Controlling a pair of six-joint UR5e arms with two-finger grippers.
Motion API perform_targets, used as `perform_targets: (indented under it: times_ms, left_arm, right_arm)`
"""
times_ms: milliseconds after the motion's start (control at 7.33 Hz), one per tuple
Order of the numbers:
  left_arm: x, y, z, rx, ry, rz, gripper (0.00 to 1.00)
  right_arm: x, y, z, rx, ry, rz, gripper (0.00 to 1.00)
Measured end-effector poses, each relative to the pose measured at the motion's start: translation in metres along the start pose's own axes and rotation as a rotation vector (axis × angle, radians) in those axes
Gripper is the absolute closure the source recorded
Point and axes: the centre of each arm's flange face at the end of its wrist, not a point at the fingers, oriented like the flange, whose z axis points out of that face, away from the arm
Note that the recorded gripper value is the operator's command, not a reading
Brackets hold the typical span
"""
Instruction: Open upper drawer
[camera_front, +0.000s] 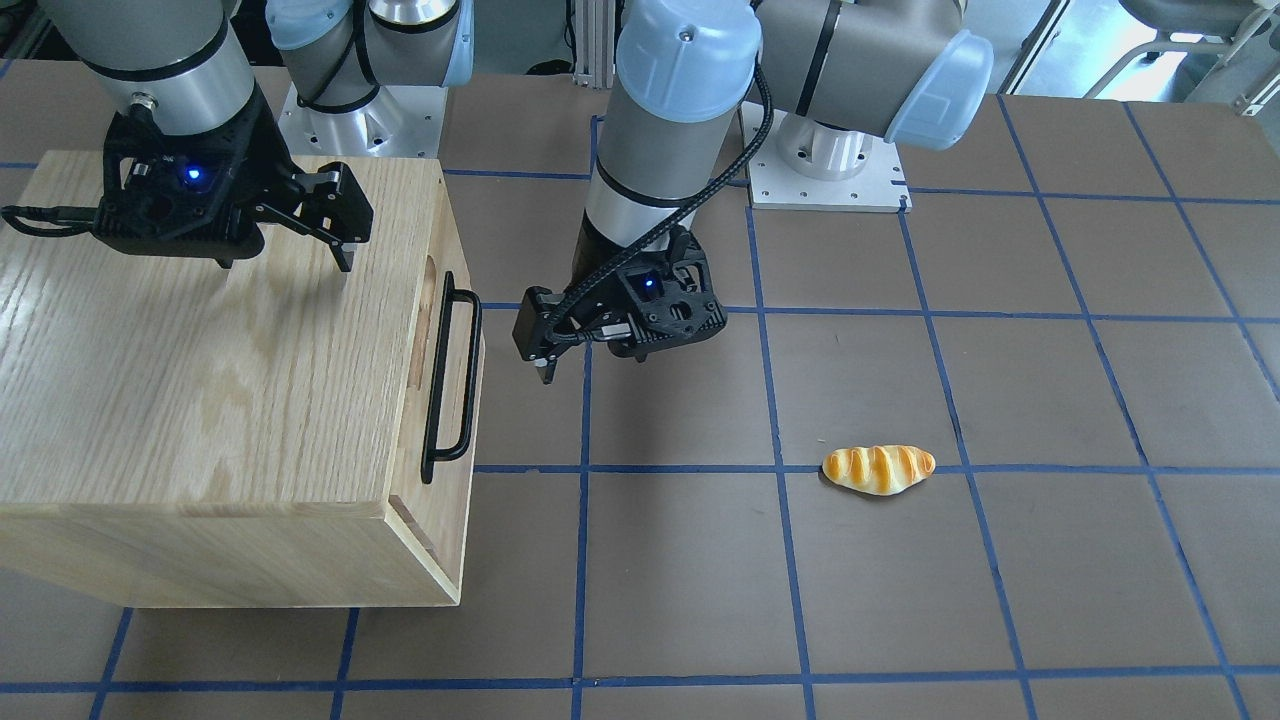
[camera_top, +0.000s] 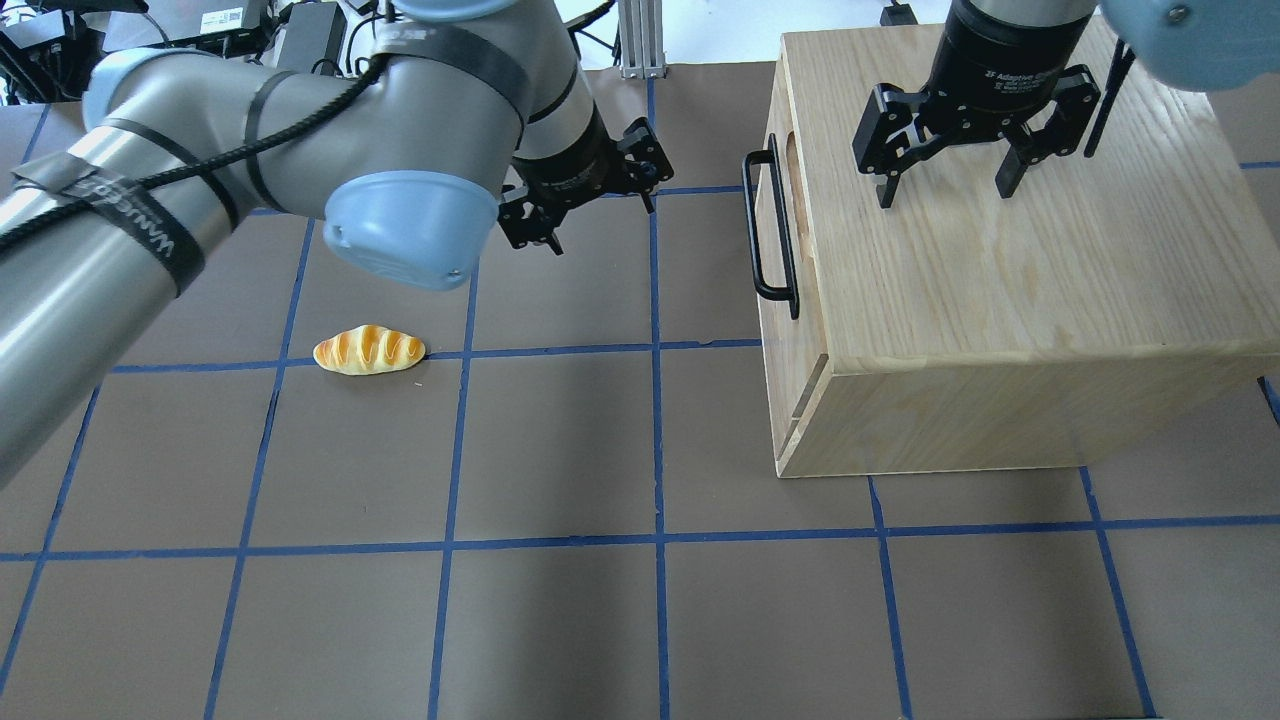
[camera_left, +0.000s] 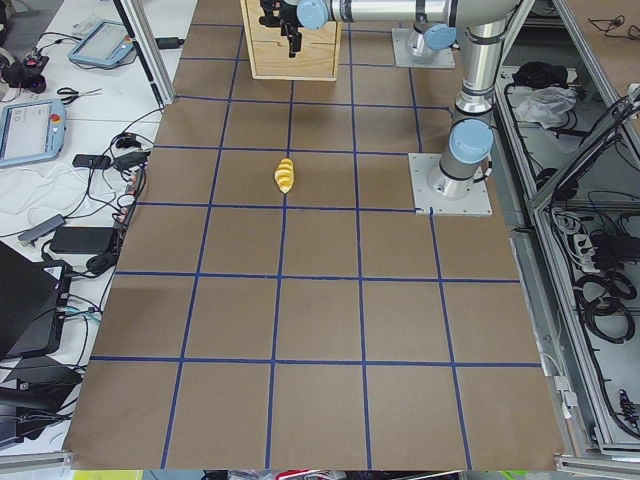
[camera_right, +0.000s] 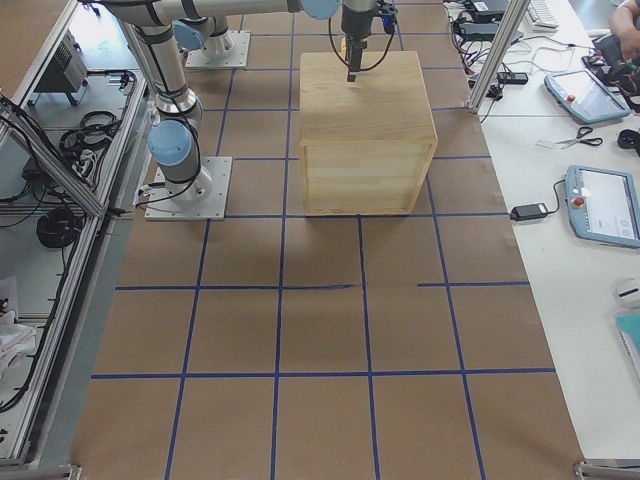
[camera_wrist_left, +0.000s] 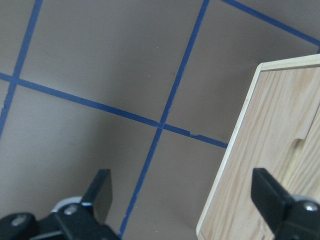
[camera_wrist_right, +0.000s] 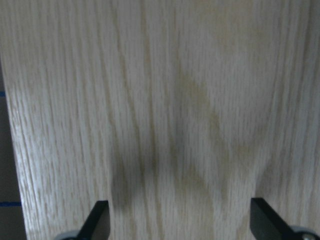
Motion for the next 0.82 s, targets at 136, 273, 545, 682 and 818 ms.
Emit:
perform_targets:
  times_ms: [136,273,545,682,818]
  left_arm:
    - [0.014,0.0,0.004,-0.05,0.048,-0.067,0.0]
    - [0.021,-0.001,0.011,-0.081,0.068,-0.106,0.0]
    - [0.026,0.0,0.018,-0.106,0.082,-0.129,0.0]
    - [0.027,0.001,0.02,-0.118,0.088,-0.13,0.0]
    - [0.029,0.003,0.022,-0.141,0.102,-0.133,0.0]
  right_arm:
    - [0.0,0.0,0.0,0.0,0.0,0.0,0.0]
    - [0.0,0.0,0.0,0.0,0.0,0.0,0.0]
    - [0.0,0.0,0.0,0.0,0.0,0.0,0.0]
    - [0.0,0.0,0.0,0.0,0.0,0.0,0.0]
    - [0.0,0.0,0.0,0.0,0.0,0.0,0.0]
